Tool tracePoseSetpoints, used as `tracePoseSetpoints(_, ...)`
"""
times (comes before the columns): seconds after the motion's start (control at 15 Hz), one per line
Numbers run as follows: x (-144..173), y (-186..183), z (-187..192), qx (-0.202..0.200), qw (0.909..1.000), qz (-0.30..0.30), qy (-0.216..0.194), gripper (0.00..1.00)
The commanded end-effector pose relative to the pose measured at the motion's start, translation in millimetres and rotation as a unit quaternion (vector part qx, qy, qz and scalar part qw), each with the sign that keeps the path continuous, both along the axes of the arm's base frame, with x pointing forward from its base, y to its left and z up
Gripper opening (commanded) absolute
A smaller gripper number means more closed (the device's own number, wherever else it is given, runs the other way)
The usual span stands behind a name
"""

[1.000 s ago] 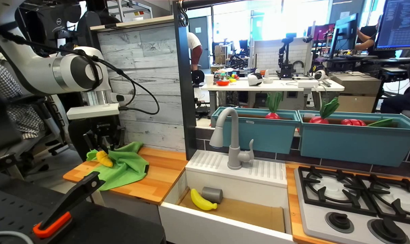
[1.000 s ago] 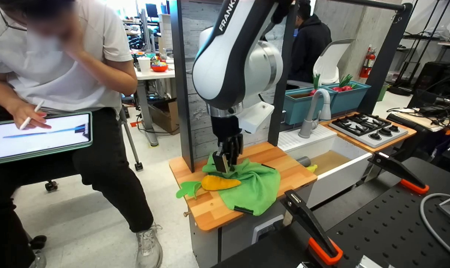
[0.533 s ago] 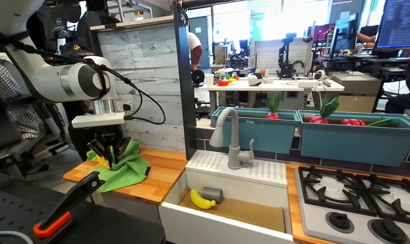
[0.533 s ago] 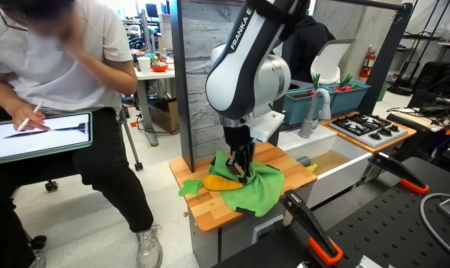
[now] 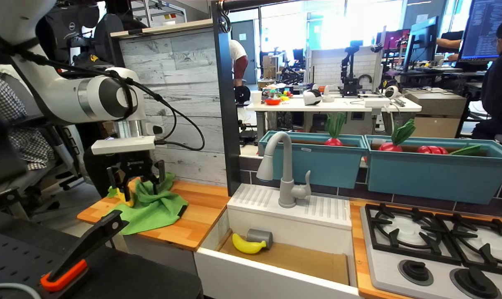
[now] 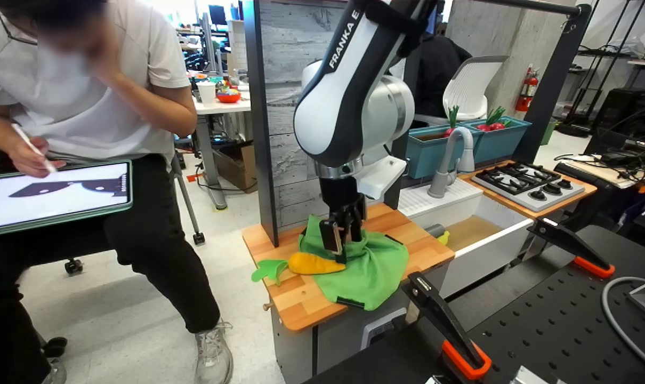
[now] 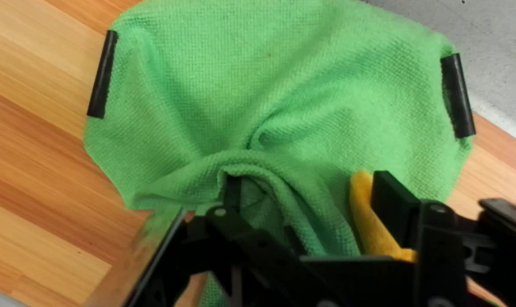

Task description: Fold the green towel

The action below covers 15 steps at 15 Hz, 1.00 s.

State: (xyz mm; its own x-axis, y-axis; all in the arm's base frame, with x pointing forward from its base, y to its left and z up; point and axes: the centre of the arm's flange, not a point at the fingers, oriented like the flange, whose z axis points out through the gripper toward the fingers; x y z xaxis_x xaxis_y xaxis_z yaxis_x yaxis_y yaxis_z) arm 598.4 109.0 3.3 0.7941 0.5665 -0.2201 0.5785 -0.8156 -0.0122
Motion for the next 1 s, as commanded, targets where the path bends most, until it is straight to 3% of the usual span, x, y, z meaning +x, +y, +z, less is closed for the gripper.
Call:
tracePoseSetpoints(0.0, 10, 1, 13, -0.003, 1.0, 0.005, 0.001, 1.0)
tracePoseSetpoints(0.33, 18, 10, 61, 0.004, 0.9993, 0.011, -0.035, 1.0)
tracePoseSetpoints(0.53, 27, 16, 95, 0.03, 0.9984, 0.008, -0.047, 1.0)
tracePoseSetpoints(0.6, 32, 17, 67, 0.017, 0.9984, 0.005, -0.054, 1.0)
tracePoseSetpoints(0.93, 31, 18, 66, 0.017, 0.9984, 0.005, -0.053, 1.0)
